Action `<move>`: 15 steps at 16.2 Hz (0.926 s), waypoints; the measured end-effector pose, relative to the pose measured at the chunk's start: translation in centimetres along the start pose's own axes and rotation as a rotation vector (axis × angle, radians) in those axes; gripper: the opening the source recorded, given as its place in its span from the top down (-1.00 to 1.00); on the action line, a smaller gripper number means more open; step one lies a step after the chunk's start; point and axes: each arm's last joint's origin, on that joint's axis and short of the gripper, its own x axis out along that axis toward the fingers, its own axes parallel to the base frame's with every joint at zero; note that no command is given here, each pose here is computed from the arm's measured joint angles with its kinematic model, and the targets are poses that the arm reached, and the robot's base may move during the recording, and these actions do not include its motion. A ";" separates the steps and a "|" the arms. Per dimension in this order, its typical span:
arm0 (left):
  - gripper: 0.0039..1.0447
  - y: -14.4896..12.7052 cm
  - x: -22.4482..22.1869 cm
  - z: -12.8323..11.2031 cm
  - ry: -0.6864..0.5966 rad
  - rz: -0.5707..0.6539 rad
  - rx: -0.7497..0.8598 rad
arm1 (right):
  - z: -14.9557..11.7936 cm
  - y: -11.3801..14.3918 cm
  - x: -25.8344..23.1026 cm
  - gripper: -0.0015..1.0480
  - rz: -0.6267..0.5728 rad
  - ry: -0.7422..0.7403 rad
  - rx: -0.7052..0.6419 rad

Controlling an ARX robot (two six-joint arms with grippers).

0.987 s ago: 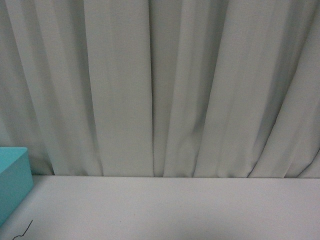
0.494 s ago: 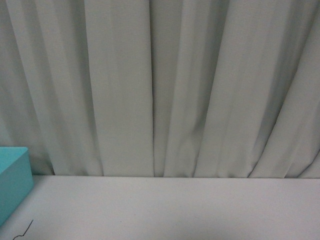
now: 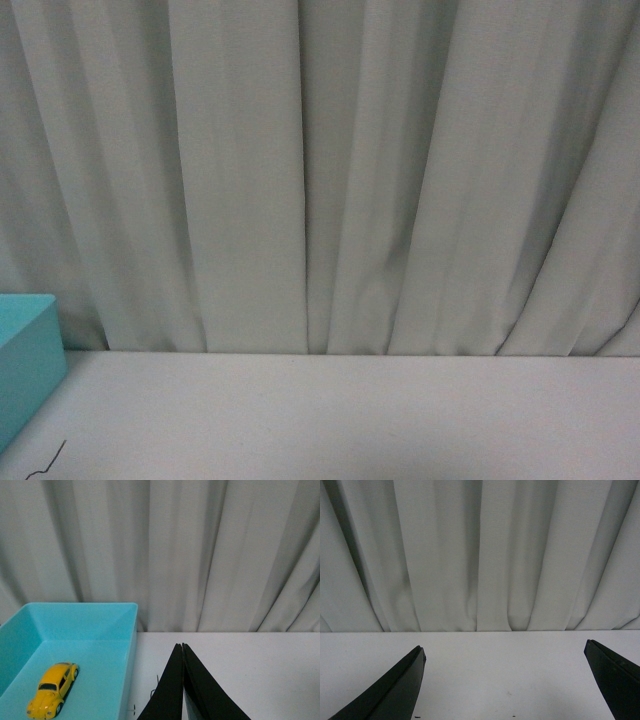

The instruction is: Wind up and store yellow beetle toy

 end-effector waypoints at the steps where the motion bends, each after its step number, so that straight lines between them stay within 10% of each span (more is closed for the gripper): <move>1: 0.97 0.0 0.0 0.0 0.000 0.000 0.000 | 0.0 0.0 0.0 -0.87 0.000 0.000 0.000; 12: -0.90 0.0 0.0 0.0 0.000 0.000 0.000 | 0.0 0.0 0.0 -0.87 0.000 0.000 0.000; 15: -0.88 0.0 0.0 0.0 0.000 0.000 -0.001 | 0.0 0.0 0.0 -0.87 0.000 0.000 0.000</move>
